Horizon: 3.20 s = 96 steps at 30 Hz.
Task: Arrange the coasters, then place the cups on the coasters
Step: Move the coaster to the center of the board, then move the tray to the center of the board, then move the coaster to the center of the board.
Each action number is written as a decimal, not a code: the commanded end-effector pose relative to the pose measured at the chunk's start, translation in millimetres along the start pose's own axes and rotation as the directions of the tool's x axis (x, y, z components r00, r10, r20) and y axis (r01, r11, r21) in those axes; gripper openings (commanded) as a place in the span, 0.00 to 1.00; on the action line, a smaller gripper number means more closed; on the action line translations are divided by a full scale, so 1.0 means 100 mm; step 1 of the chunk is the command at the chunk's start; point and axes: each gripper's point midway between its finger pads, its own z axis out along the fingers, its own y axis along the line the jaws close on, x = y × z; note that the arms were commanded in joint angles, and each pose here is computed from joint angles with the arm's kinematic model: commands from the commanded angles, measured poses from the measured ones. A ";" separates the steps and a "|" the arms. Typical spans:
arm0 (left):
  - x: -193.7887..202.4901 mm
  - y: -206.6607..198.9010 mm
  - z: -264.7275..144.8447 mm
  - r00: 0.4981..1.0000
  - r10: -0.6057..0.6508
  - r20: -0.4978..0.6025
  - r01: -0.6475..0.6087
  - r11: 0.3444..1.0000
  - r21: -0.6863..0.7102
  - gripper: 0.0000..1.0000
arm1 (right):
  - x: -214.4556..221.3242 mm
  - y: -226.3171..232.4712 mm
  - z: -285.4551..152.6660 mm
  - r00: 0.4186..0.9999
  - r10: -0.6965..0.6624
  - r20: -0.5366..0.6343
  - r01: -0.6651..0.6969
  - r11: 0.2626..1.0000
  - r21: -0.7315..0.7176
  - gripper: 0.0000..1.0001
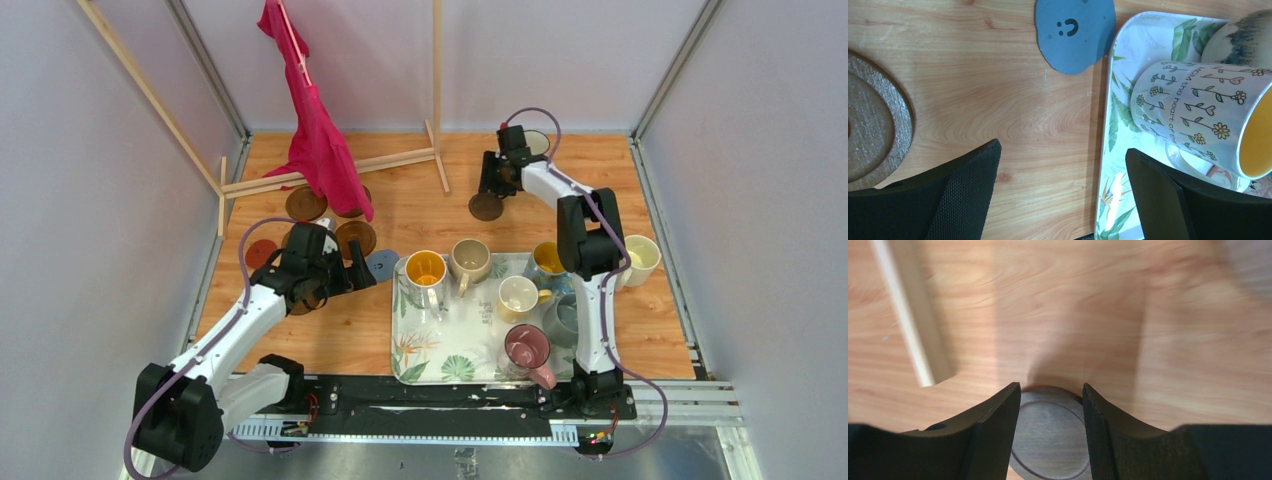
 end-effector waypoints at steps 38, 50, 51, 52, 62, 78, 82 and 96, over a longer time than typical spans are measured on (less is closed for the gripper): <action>0.06 -0.53 0.61 0.987 -0.156 0.026 0.153 0.985 0.084 1.00 | 0.74 1.42 -0.47 0.979 -0.077 -0.189 0.029 0.969 -0.246 0.82; 0.65 -1.08 0.77 0.986 -0.140 -0.096 0.156 0.969 0.192 1.00 | 0.71 1.34 -0.63 0.981 -0.078 -0.178 0.032 0.969 -0.246 0.74; 0.67 -1.16 0.80 0.986 -0.133 -0.101 0.151 0.968 0.201 1.00 | 0.71 1.33 -0.64 0.981 -0.076 -0.179 0.031 0.969 -0.245 0.74; 0.67 -1.24 0.82 0.986 -0.127 -0.104 0.147 0.966 0.213 1.00 | 0.70 1.32 -0.65 0.981 -0.078 -0.178 0.032 0.969 -0.247 0.73; 0.40 -1.93 1.00 0.992 -0.085 -0.092 0.111 0.938 0.329 1.00 | 0.66 1.15 -0.65 0.980 -0.080 -0.184 0.037 0.973 -0.227 0.67; -0.47 -1.32 0.86 0.994 -0.057 0.097 0.040 0.985 0.168 1.00 | 0.49 0.61 -0.79 0.990 -0.067 -0.125 0.060 0.997 -0.053 0.73; -0.66 -1.31 1.11 0.995 -0.028 0.094 0.017 0.993 0.116 1.00 | 0.51 0.46 -0.80 0.990 -0.042 -0.133 0.039 0.999 -0.028 0.78; -0.36 -0.61 1.53 0.996 -0.084 0.020 0.085 0.994 -0.070 1.00 | 0.85 0.31 -0.52 0.972 -0.025 -0.235 0.024 1.000 -0.005 0.77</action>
